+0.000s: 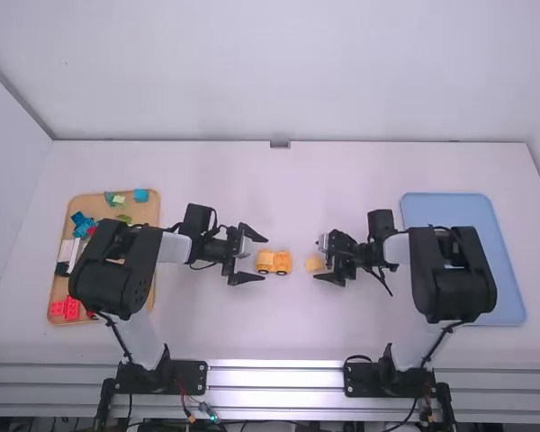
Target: Assemble lego blocks to make yellow taxi
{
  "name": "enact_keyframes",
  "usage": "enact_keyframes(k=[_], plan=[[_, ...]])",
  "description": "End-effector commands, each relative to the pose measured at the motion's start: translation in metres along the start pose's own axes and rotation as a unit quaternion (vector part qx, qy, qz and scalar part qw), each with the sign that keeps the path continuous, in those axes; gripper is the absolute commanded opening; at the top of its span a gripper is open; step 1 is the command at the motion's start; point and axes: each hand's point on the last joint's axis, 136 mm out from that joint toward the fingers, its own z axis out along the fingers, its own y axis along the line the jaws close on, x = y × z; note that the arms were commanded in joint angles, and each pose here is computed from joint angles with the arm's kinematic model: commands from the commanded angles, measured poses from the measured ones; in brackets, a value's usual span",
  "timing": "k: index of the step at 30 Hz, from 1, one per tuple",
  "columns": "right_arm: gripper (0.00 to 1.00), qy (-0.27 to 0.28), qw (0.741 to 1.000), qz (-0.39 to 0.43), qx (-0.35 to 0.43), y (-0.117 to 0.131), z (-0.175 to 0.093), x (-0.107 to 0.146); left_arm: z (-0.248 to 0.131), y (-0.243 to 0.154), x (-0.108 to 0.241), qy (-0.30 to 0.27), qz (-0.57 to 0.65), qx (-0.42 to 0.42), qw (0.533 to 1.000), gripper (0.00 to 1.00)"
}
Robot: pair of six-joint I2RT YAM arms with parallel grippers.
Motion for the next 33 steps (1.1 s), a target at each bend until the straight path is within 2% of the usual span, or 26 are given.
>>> enact_keyframes(k=[1, 6, 7, 9, 10, 18, 27, 33], plan=[[0.91, -0.013, 1.000, -0.008, -0.005, -0.004, 0.003, 0.001, 0.002, 0.000, -0.003, -0.008, -0.005, 0.006, 1.000, 0.99], [0.86, -0.012, 1.000, 0.006, -0.015, 0.001, 0.008, 0.009, 0.000, 0.004, -0.003, -0.008, -0.010, 0.000, 1.000, 0.99], [0.84, -0.012, 1.000, 0.007, -0.016, 0.002, 0.009, 0.009, 0.000, 0.004, -0.003, -0.008, -0.010, 0.000, 1.000, 0.99], [0.72, -0.011, 1.000, 0.010, -0.017, 0.003, 0.009, 0.010, 0.000, 0.003, -0.003, -0.009, -0.011, 0.001, 1.000, 1.00], [0.69, -0.010, 1.000, 0.011, -0.018, 0.003, 0.009, 0.011, 0.000, 0.003, -0.003, -0.010, -0.010, 0.001, 1.000, 1.00], [0.63, 0.001, 1.000, 0.008, -0.025, 0.007, 0.013, 0.012, 0.000, 0.004, -0.003, -0.009, -0.008, 0.000, 1.000, 0.99], [0.45, 0.031, 0.999, 0.001, -0.041, 0.015, 0.021, 0.016, 0.000, 0.004, -0.003, -0.009, -0.008, 0.000, 1.000, 0.99], [0.41, 0.031, 0.999, 0.016, -0.032, 0.011, 0.016, 0.020, 0.000, 0.004, -0.003, -0.009, -0.008, 0.000, 1.000, 0.99]])
